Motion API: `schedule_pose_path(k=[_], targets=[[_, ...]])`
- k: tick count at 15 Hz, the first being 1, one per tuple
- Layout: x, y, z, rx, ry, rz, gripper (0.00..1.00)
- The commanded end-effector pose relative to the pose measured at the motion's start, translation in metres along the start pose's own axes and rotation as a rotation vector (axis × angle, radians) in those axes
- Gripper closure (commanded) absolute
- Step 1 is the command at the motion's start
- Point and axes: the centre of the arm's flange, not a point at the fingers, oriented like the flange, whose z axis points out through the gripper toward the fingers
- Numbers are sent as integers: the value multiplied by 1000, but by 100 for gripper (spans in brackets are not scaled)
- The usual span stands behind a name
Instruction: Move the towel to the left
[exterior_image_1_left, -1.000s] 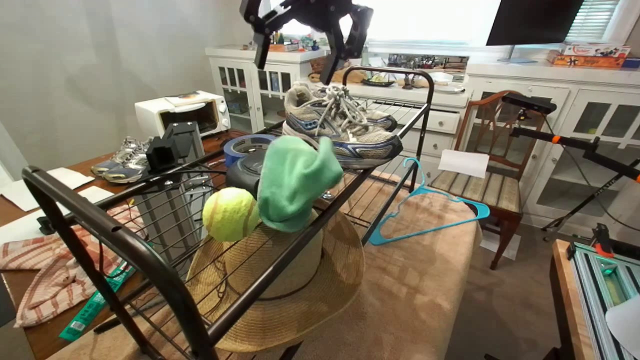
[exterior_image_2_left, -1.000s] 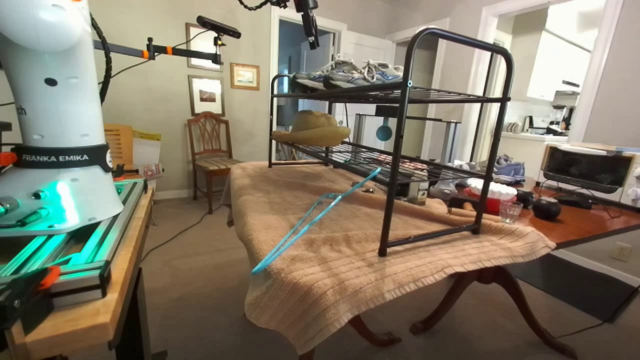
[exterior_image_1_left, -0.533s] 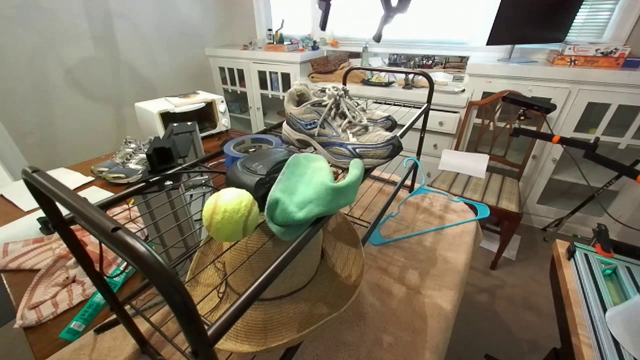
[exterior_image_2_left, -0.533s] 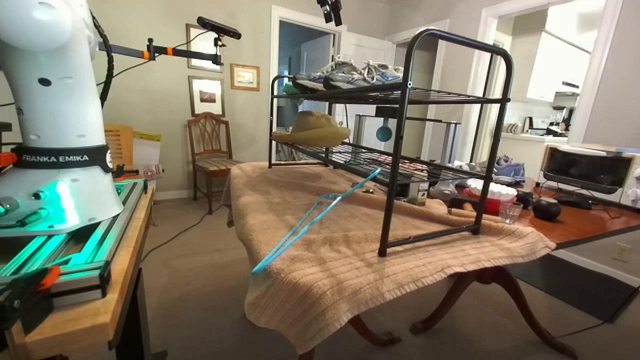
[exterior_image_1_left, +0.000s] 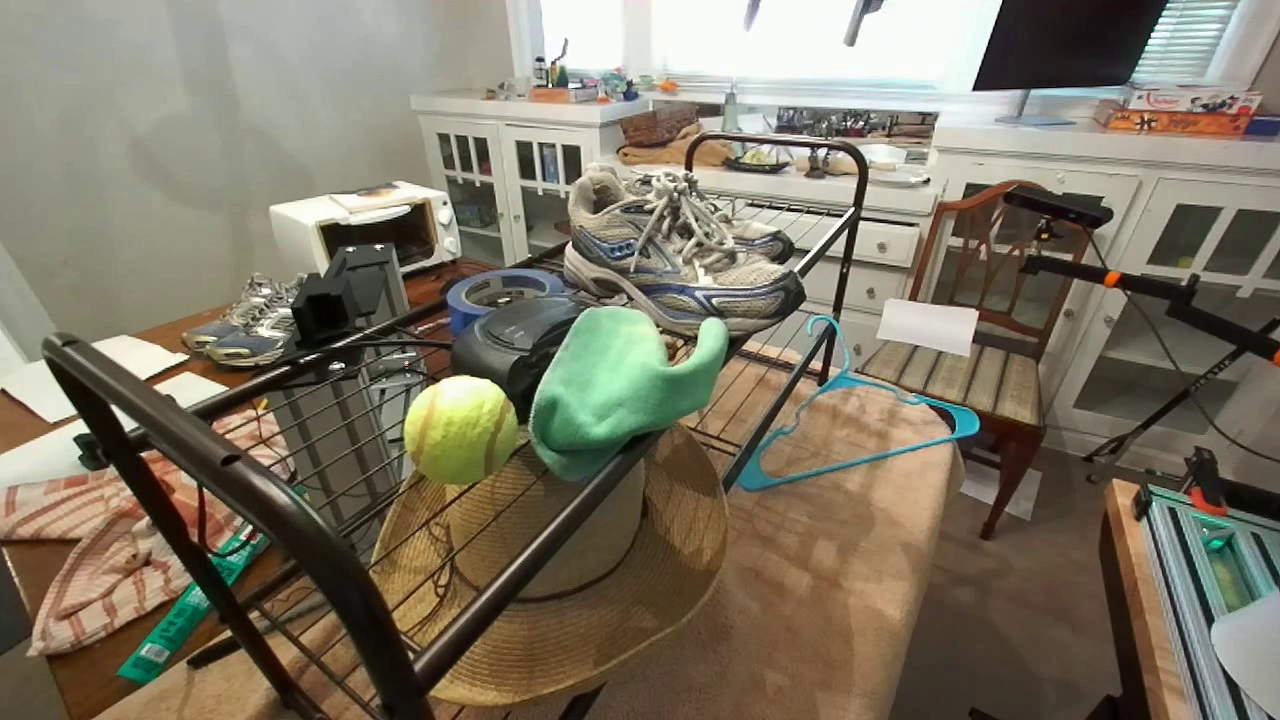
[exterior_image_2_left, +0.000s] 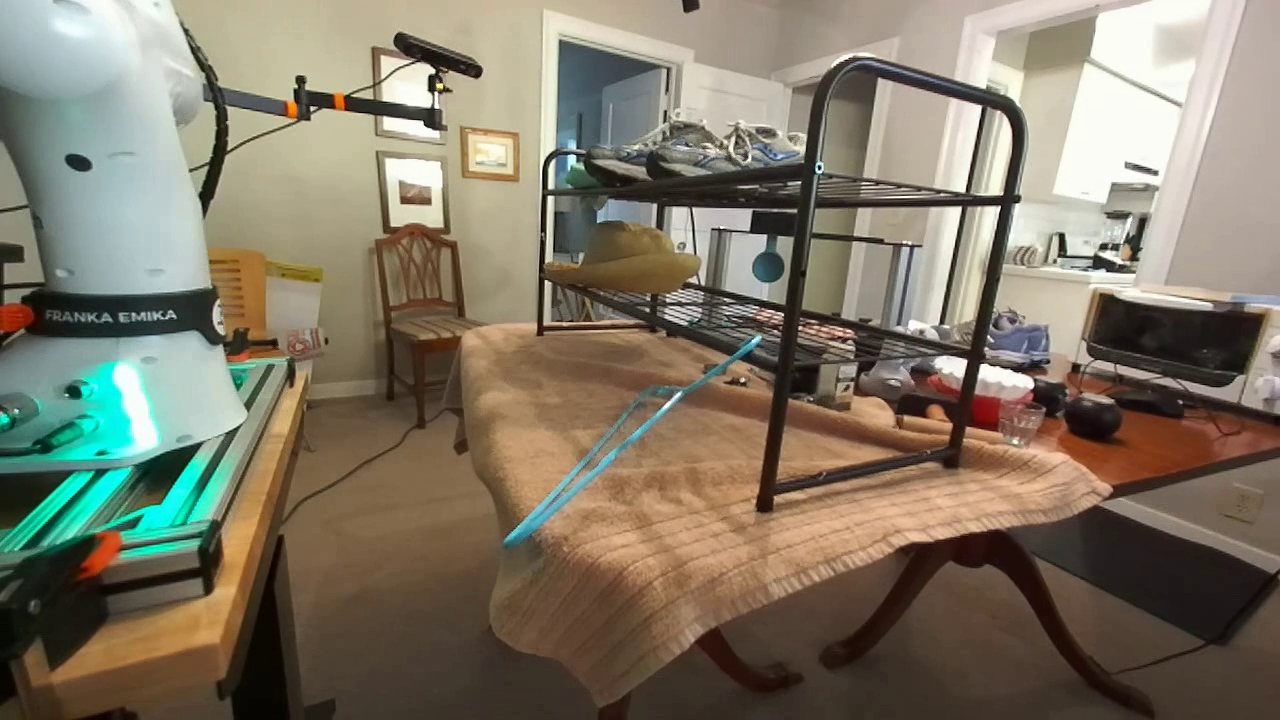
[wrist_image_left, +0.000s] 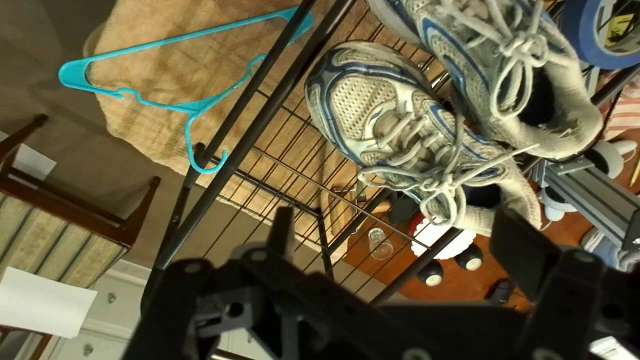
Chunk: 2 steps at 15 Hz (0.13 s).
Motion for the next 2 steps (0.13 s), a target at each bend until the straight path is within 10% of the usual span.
schedule_pose_path(k=[1, 2], targets=[[0, 2, 0, -1, 0, 0, 0], [0, 2, 0, -2, -1, -1, 0]])
